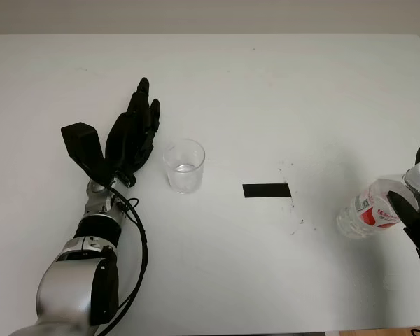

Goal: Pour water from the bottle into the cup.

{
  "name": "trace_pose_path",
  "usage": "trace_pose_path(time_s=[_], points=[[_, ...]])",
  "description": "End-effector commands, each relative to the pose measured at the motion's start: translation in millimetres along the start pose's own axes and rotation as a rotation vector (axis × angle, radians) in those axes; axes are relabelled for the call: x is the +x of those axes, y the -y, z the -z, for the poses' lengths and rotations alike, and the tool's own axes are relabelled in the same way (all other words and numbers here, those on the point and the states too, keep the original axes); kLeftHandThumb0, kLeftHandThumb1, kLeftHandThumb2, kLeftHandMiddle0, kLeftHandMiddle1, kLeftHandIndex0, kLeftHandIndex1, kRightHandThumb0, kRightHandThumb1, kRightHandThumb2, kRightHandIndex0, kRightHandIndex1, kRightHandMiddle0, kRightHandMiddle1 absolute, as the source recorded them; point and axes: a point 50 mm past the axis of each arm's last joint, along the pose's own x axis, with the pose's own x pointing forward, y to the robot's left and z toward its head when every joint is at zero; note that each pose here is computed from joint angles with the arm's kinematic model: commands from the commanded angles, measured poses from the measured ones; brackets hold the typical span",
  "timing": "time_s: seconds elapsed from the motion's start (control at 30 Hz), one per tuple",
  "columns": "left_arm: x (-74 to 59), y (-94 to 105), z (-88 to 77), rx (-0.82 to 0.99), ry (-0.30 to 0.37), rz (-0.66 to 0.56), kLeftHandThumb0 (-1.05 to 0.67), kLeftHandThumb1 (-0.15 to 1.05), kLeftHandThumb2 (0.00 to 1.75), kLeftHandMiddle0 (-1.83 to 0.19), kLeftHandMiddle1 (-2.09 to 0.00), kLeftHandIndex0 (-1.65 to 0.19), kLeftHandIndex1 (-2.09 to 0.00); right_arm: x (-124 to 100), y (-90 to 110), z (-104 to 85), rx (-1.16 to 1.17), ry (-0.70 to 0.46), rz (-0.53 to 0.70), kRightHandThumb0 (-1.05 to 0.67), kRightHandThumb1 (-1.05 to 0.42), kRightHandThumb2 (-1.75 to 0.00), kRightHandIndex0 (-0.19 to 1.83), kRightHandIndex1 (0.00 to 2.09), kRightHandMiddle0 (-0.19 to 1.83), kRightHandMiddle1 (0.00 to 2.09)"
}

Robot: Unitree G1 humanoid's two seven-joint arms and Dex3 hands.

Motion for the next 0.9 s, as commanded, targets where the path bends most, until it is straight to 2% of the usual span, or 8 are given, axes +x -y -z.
trace_pose_path(time_s=[0.0,0.6,0.87], points=[[4.8,-0.9,-9.0,0.005,0.021,0.009,-0.83,1.05,0.68,0.19,0.00,0.19,0.00,2,0,2.2,-0.012,-0.003,-0.011,-0.85,-0.92,-0.06,-0.19,0.00,-0.19,0.00],[3.3,-1.5,-7.3,0.004,0.018,0.001,-0.84,1.05,0.65,0.19,0.00,0.19,0.00,27,-34,11.1,0.026,-0.010,-0.139,-0.95,-0.91,-0.05,-0.19,0.00,-0.19,0.00],[2.6,-2.5,-7.2,-0.002,0.021,-0.009,-0.85,1.05,0.62,0.19,0.00,0.19,0.00,29,-38,19.6,0.027,-0.049,-0.110,-0.92,-0.92,-0.06,-0.19,0.00,-0.19,0.00]])
